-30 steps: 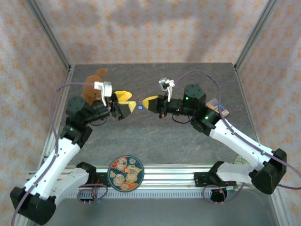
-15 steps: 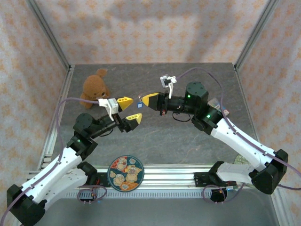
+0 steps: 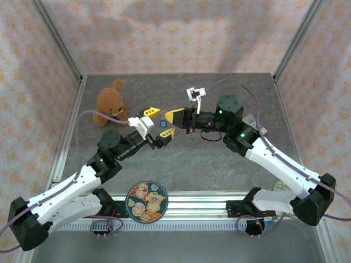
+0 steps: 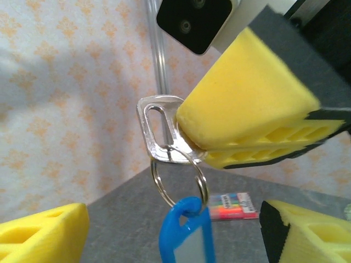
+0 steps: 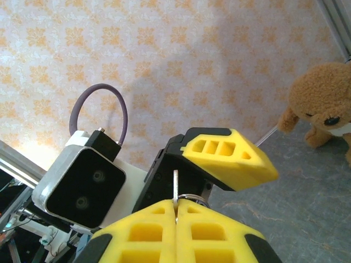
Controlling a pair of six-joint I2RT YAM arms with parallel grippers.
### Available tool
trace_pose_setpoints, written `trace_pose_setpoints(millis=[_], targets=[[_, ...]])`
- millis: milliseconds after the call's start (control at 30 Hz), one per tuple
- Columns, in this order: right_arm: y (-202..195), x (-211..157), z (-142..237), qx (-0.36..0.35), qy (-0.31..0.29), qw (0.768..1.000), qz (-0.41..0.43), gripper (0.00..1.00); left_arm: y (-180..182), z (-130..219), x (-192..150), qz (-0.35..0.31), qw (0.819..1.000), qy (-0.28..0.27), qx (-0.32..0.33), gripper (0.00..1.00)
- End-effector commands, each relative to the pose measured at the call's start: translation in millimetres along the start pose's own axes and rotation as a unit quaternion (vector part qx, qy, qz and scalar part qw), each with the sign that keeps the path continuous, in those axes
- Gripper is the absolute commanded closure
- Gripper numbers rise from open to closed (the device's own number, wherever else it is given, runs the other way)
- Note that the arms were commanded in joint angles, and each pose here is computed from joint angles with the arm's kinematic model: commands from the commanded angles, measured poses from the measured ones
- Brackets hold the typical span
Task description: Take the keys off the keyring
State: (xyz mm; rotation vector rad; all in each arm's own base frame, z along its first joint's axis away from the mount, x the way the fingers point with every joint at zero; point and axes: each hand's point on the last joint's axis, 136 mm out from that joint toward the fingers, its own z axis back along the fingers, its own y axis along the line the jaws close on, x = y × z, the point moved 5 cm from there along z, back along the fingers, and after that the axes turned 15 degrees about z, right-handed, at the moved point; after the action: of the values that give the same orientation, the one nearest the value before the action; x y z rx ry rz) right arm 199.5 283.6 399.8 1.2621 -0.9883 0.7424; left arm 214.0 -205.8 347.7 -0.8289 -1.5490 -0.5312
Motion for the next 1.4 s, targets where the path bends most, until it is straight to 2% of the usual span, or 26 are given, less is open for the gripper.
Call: trace_pose_setpoints(millis=[0,200,400,567,667,733,833,967,1167,1367], targets=[[12.0,15.9,0.8,0.027,-0.024,0.999,0.015,1.00,0.9,-3.4,32.9,-0.049,0.997,-0.062,0.025,0.22],[12.5,15.5,0.8,0.031,-0.024,0.999,0.015,1.00,1.2,-5.1,41.9,-0.055,0.995,-0.079,0.028,0.32],[14.2,16.5,0.8,0.037,-0.028,0.999,0.017,1.00,-2.2,-3.9,46.8,-0.057,0.995,-0.081,0.019,0.53],[15.0,16.5,0.8,0.041,-0.028,0.999,0.017,1.00,-2.1,-2.4,48.6,-0.056,0.995,-0.082,0.021,0.55],[15.2,15.9,1.4,0.041,-0.029,0.999,0.016,1.00,-4.1,-1.8,51.4,-0.058,0.995,-0.081,0.015,0.72],[15.8,16.5,2.0,0.041,-0.030,0.999,0.016,1.00,-4.9,-0.9,53.7,-0.058,0.995,-0.082,0.014,0.73],[17.6,18.0,4.7,0.039,-0.035,0.998,0.021,1.00,-4.9,1.5,55.9,-0.057,0.995,-0.081,0.016,0.82],[19.0,22.4,12.9,0.018,-0.052,0.998,0.041,1.00,-6.2,5.0,57.8,-0.055,0.996,-0.065,0.016,1.00],[21.6,29.0,25.0,-0.010,-0.083,0.993,0.078,1.00,-7.9,10.2,56.0,-0.055,0.998,-0.033,0.014,1.00],[22.0,33.1,26.5,-0.014,-0.096,0.992,0.079,1.00,-9.5,12.2,53.2,-0.053,0.998,-0.020,0.008,1.00]])
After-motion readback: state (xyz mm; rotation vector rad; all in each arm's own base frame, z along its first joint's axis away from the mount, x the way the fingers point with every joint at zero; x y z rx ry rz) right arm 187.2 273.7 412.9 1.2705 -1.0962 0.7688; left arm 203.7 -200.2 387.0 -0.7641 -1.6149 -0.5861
